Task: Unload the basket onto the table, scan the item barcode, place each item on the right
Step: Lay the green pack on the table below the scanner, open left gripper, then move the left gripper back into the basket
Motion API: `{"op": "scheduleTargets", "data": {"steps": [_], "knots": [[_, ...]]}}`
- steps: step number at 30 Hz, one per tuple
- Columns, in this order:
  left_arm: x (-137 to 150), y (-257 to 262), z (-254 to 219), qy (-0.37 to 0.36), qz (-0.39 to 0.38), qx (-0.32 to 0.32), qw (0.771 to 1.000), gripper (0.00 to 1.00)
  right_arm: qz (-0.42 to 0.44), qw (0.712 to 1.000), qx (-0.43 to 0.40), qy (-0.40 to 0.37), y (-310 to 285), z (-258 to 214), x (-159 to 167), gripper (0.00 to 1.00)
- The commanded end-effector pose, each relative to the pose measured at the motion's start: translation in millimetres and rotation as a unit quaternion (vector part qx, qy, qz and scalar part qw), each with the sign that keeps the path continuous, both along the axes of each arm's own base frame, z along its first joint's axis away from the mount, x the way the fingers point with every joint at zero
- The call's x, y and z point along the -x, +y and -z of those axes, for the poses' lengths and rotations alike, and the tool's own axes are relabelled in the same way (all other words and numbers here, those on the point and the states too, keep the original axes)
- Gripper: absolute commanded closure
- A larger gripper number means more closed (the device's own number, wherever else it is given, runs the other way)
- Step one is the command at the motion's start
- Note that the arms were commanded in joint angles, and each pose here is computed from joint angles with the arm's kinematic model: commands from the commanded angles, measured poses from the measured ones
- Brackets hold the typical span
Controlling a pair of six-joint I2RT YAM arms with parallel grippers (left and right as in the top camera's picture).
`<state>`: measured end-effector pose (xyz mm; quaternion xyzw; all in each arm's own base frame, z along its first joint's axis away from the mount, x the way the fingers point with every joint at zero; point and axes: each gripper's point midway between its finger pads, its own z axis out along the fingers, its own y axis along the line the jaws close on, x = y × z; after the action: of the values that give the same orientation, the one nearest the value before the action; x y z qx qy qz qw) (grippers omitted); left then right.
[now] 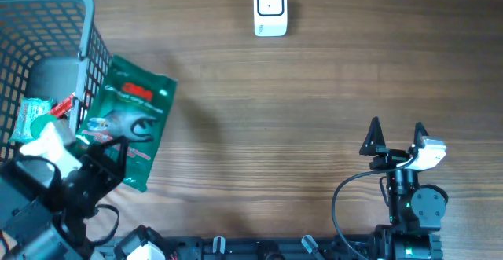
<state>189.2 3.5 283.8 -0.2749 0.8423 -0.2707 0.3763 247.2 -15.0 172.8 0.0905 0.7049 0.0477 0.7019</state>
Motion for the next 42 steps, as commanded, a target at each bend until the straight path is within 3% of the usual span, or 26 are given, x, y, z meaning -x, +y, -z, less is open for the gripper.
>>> {"op": "scheduleTargets", "data": {"steps": [1, 6, 11, 16, 21, 27, 28, 29, 32, 35, 42], "knots": [[-15.5, -21.3, 6.2, -0.001, 0.088, 0.005, 0.996, 0.96, 0.006, 1.000, 0.006, -0.004, -2.1, -2.3, 0.4, 0.00], [-54.4, -66.7, 36.8, 0.055, 0.223, -0.015, 0.973, 0.96, 0.006, 1.000, 0.006, -0.004, -2.1, -2.3, 0.4, 0.00], [-84.6, -162.4, 89.2, 0.103, 0.389, -0.016, 0.915, 0.96, 0.006, 1.000, 0.006, -0.004, -2.1, -2.3, 0.4, 0.00], [-109.0, -252.6, 151.8, 0.119, 0.462, -0.001, 0.879, 0.96, 0.006, 1.000, 0.006, -0.004, -2.2, -2.3, 0.4, 0.00], [-117.1, -297.1, 190.5, 0.105, 0.496, -0.001, 0.862, 0.85, 0.006, 1.000, 0.006, -0.004, -2.1, -2.3, 0.4, 0.00], [-132.9, -279.0, 186.4, 0.098, 0.463, -0.028, 0.881, 0.33, 0.006, 1.000, 0.006, -0.004, -2.1, -2.3, 0.4, 0.00], [-134.6, -275.1, 182.3, 0.095, 0.458, -0.028, 0.883, 0.22, 0.006, 1.000, 0.006, -0.004, -2.2, -2.3, 0.4, 0.00], [-137.1, -268.1, 176.8, 0.094, 0.449, -0.032, 0.888, 0.01, 0.006, 1.000, 0.006, -0.004, -2.1, -2.3, 0.4, 0.00], [-147.3, -233.6, 159.6, 0.108, 0.396, -0.072, 0.909, 0.00, 0.006, 1.000, 0.006, -0.004, -2.1, -2.3, 0.4, 0.00], [-162.8, -175.2, 111.4, 0.102, 0.305, -0.138, 0.937, 0.00, 0.006, 1.000, 0.006, -0.004, -2.1, -2.3, 0.4, 0.00], [-170.4, -70.6, -24.9, -0.021, 0.131, -0.184, 0.974, 0.00, 0.006, 1.000, 0.006, -0.004, -2.2, -2.3, 0.4, 0.00]]}}
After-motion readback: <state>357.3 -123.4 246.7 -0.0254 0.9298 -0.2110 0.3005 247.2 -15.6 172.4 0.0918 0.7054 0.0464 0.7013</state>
